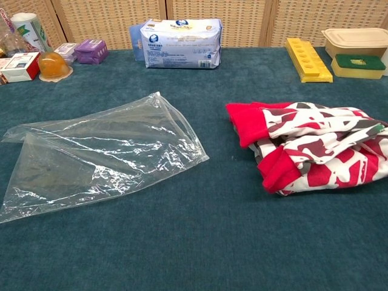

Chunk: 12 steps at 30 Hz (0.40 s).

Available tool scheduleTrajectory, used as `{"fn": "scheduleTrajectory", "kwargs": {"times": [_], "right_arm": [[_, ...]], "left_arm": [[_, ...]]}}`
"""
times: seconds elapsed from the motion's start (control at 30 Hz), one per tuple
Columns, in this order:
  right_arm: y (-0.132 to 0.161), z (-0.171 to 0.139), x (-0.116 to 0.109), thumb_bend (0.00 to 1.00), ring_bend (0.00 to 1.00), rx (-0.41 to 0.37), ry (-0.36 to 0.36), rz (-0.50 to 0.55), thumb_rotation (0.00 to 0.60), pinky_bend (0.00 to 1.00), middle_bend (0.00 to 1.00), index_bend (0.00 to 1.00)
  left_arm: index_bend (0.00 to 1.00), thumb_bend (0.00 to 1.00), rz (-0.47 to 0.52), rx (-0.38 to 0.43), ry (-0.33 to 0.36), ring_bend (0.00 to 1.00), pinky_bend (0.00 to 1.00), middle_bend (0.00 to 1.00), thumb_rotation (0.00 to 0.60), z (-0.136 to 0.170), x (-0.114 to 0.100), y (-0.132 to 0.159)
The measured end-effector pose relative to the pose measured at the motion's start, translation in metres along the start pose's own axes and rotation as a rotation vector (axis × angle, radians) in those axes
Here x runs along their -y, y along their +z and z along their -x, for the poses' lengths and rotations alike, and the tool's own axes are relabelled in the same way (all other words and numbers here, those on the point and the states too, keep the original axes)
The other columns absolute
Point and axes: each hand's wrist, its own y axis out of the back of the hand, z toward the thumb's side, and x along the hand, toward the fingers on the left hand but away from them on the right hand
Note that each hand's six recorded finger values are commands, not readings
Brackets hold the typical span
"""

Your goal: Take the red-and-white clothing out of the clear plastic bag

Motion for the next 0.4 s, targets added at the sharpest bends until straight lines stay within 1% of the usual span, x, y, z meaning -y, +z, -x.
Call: {"fn": "scheduleTrajectory", "kwargs": {"times": [0.13, 0.4], "right_arm": [[-0.004, -0.006, 0.002, 0.19, 0.28, 0.025, 0.007, 0.004, 0.599, 0.26, 0.28, 0.31], [-0.007, -0.014, 0.004, 0.18, 0.28, 0.035, 0.013, 0.023, 0.599, 0.26, 0.28, 0.31]], "left_arm": [[0.01, 0.01, 0.020, -0.020, 0.014, 0.00, 0.03, 0.04, 0.523, 0.014, 0.000, -0.002], [0.02, 0.01, 0.043, 0.003, 0.013, 0.00, 0.03, 0.04, 0.523, 0.013, 0.004, 0.006]]}}
